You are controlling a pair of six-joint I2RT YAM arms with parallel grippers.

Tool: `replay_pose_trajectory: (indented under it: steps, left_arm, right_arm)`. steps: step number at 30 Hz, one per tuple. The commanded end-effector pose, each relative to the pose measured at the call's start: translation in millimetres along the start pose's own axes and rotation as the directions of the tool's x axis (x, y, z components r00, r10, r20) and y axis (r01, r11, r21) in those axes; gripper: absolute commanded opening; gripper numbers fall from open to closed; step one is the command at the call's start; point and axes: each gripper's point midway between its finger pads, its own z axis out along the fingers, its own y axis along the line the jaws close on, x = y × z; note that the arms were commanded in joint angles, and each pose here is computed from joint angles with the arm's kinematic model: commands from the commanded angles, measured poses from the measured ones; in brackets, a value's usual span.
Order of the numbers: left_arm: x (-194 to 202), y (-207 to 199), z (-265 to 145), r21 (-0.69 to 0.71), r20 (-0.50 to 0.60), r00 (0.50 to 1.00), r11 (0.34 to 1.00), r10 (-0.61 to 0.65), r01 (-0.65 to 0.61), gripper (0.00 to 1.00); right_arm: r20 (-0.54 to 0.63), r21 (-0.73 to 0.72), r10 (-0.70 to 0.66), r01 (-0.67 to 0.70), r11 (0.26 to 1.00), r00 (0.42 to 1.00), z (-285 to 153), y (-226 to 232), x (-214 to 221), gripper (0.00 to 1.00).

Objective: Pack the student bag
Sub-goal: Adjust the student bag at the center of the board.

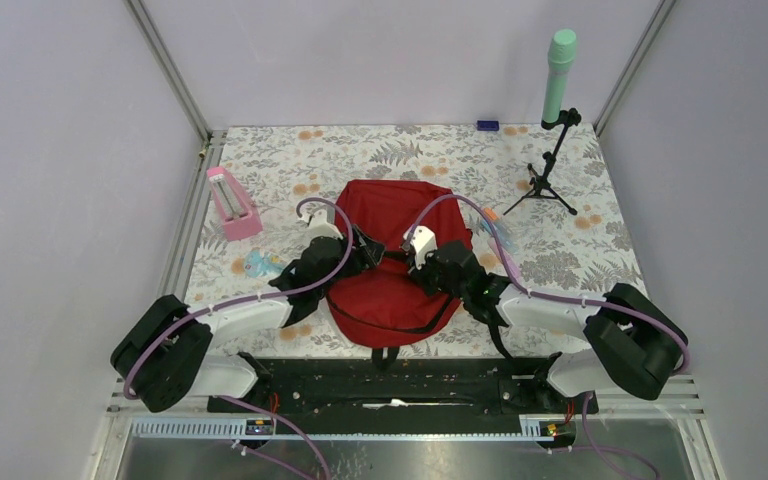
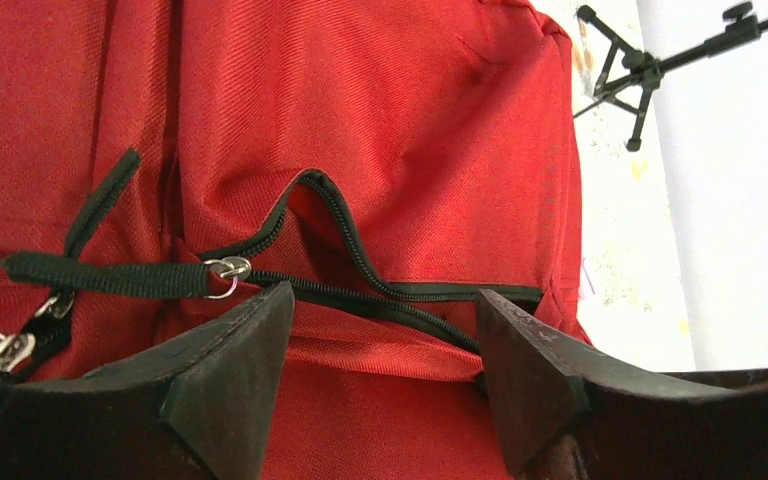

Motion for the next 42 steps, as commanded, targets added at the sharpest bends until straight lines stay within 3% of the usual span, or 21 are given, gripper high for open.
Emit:
replay_pose_trajectory:
  steps: [1, 10, 20, 23, 26, 28, 31, 34, 38, 42]
  left_arm:
    - [1.6, 1.4, -2.0, -0.033, 0.058, 0.992, 0.993, -0.115, 0.117, 0.69]
    - [5.8, 14.3, -23.8, -0.067, 0.140, 0.969, 0.974, -0.204, 0.215, 0.65]
    - [20.2, 18.2, -5.4, -0.100, 0.118, 0.962, 0.961, -0.246, 0.258, 0.76]
    - [26.4, 19.4, -1.0, -0.102, 0.101, 0.965, 0.962, -0.243, 0.253, 0.65]
    - [31.6, 23.4, -0.5, -0.107, 0.090, 0.968, 0.964, -0.236, 0.245, 0.40]
    - [34.4, 27.4, -1.6, -0.117, 0.083, 0.972, 0.967, -0.218, 0.227, 0.30]
    - [39.8, 35.7, -6.1, -0.134, 0.069, 0.979, 0.970, -0.193, 0.200, 0.18]
    - [43.8, 43.4, -11.5, -0.143, 0.064, 0.980, 0.971, -0.186, 0.194, 0.09]
    - [35.3, 37.3, -19.9, -0.087, 0.092, 0.977, 0.976, -0.193, 0.201, 0.15]
    - [24.4, 27.1, -23.6, -0.064, 0.104, 0.981, 0.983, -0.167, 0.174, 0.19]
  right_arm:
    - [0.018, -0.026, 0.015, -0.014, 1.000, 1.000, 1.5, 11.5, -1.6, 0.13]
    - [0.014, -0.013, 0.022, -0.022, 1.000, 1.000, 1.1, 11.6, 3.9, 0.13]
    - [0.015, -0.042, 0.015, -0.015, 0.999, 1.000, 4.5, 21.7, 6.6, 0.13]
    - [0.017, -0.042, 0.017, -0.016, 0.999, 1.000, 3.2, 22.2, 6.1, 0.13]
    - [0.025, -0.040, 0.030, -0.029, 0.999, 0.999, 0.7, 22.0, 1.2, 0.15]
    - [0.023, -0.036, 0.045, -0.044, 0.998, 0.999, -4.6, 21.4, -5.9, 0.22]
    - [0.039, -0.020, 0.051, -0.050, 0.999, 0.998, -17.4, 17.4, -26.0, 0.40]
    - [0.037, 0.010, 0.033, -0.033, 0.999, 0.999, -30.5, 9.8, -46.6, 0.51]
    - [0.042, 0.050, 0.001, -0.003, 0.999, 0.999, -39.8, -1.3, -71.6, 0.66]
    - [0.017, 0.080, -0.020, 0.019, 0.997, 1.000, -29.8, -14.2, -77.7, 0.69]
